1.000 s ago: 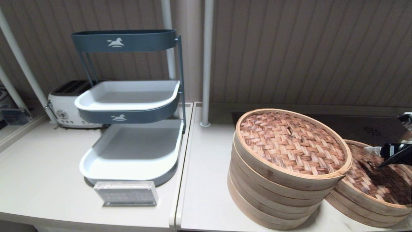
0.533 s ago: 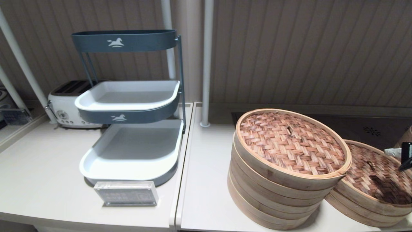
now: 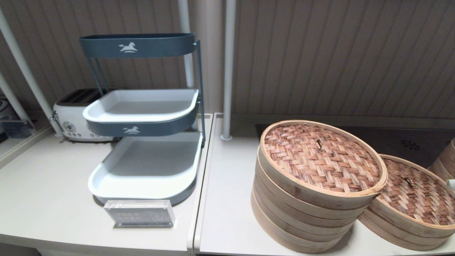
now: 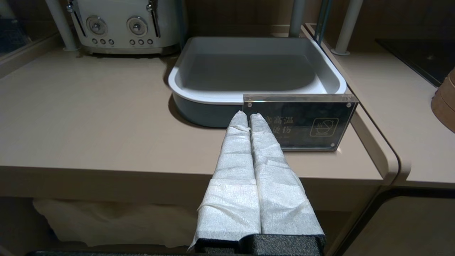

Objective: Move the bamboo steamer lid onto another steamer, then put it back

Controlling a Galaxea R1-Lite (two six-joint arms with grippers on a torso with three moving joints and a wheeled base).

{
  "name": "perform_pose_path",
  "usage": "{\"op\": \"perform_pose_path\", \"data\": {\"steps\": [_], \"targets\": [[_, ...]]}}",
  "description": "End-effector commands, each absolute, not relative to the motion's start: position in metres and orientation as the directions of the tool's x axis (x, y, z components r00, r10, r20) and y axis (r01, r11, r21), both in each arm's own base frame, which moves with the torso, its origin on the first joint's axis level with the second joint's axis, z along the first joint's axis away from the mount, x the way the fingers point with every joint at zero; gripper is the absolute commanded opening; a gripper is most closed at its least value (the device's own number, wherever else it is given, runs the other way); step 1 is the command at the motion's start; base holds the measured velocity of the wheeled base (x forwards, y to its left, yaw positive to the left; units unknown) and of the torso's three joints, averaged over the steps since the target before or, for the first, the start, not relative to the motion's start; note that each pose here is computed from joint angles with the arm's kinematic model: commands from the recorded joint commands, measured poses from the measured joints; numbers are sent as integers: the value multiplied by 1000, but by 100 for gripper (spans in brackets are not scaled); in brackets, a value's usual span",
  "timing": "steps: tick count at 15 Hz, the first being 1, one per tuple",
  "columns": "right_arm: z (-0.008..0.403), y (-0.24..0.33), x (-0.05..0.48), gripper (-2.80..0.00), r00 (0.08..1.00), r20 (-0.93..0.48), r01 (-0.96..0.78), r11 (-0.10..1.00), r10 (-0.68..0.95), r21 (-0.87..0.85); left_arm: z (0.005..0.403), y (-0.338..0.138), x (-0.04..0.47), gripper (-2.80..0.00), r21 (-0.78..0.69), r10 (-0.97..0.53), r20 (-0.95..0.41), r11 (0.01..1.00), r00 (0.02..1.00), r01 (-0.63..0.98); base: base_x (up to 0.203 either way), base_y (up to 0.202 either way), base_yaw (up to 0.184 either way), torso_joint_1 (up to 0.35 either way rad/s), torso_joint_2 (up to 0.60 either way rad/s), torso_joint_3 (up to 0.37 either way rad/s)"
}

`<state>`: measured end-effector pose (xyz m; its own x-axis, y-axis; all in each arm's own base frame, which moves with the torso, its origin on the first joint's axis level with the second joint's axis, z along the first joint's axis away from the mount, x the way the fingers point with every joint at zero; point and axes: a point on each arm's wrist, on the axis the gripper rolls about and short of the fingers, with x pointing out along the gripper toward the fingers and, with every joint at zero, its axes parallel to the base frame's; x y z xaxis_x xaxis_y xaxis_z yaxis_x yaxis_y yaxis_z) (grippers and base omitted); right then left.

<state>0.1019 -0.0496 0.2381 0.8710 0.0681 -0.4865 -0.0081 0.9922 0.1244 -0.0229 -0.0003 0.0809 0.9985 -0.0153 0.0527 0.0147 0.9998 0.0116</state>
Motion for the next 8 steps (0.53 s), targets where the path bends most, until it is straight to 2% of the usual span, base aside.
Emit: {"op": "perform_pose_path", "data": {"steps": [1,5,8], "targets": [[239,-26,64,-280,889,-451,-36,993,84,115,73,0,-21,-280,11,-15,26,1000,1000,15,0,0,0,0,0,0],[224,-2,32,-280,849,-464,-164,960,254,225,73,0,-21,-280,11,-15,26,1000,1000,15,0,0,0,0,0,0],[221,9,18,-280,772,-475,-301,901,423,312,73,0,-21,-280,11,-15,26,1000,1000,15,0,0,0,0,0,0]]}}
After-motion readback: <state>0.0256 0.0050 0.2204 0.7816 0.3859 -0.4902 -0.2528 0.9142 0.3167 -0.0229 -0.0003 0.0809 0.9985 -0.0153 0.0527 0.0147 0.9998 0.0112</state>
